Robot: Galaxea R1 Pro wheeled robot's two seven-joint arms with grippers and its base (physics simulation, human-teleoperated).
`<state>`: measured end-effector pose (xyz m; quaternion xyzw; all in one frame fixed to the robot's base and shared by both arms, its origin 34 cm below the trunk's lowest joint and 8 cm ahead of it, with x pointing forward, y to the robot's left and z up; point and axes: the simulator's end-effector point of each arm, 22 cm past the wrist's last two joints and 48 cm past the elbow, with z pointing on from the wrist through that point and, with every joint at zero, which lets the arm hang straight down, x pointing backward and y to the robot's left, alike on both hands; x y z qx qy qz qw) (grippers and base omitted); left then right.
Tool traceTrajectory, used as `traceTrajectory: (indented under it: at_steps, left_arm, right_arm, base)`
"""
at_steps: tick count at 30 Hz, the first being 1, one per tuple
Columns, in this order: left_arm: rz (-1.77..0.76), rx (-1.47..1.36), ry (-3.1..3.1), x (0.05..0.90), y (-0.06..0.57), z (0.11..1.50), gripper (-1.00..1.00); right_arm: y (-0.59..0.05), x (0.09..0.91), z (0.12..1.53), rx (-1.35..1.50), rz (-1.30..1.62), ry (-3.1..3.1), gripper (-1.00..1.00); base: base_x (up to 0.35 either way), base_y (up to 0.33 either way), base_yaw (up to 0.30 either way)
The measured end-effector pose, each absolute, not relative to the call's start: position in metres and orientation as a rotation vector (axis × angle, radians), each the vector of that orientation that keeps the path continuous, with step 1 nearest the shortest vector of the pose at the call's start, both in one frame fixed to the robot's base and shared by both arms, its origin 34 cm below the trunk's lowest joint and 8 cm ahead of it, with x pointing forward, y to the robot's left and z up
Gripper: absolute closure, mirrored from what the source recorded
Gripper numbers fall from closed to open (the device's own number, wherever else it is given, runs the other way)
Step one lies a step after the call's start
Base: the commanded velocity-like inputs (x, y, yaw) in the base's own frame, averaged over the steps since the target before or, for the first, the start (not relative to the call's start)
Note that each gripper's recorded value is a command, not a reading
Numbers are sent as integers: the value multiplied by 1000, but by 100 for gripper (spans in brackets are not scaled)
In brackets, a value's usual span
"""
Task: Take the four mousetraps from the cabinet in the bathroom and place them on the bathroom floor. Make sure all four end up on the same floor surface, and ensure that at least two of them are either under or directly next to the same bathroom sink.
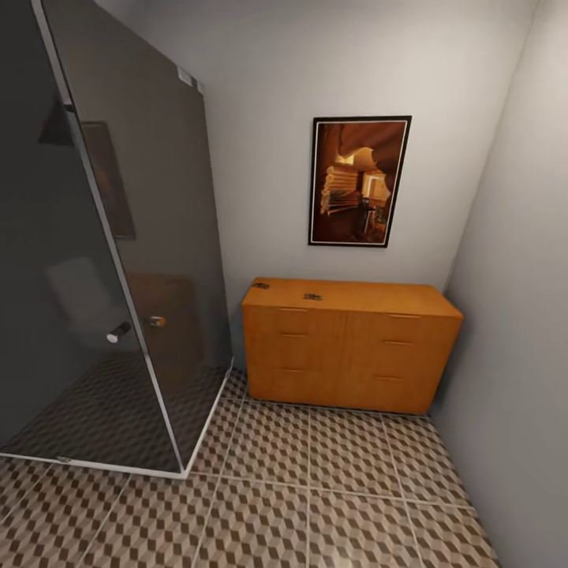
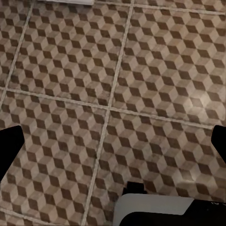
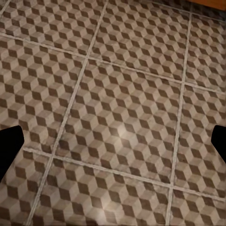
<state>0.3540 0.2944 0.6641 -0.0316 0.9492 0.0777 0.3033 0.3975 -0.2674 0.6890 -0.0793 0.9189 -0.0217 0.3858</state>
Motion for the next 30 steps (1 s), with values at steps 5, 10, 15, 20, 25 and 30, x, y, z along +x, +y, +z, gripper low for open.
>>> traceTrajectory:
  at_steps: [5,10,15,20,25,30]
  left_arm:
    - [206,-84,2516,354,294,664,-100]
    - [206,-85,2516,354,294,664,-100]
    - [206,-85,2517,354,294,664,-100]
    - [206,-84,2517,354,294,664,-100]
    - [206,-83,2516,354,294,664,-100]
    - [206,-84,2516,354,294,664,-100]
  right_arm:
    - [-267,397,689,-202,-55,2340,-100]
    - [-267,397,689,-202,-55,2341,-100]
    - [-267,397,689,-202,-55,2342,-100]
    - [-267,397,689,-202,-55,2342,-100]
    - [-267,397,689,-202,-55,2342,-100]
    - [-267,397,689,-202,-55,2342,-100]
  base:
    - [259,0,0]
    - [231,0,0]
    - [166,0,0]
    - [125,0,0]
    - [148,-51,0]
    - [173,-106,0]
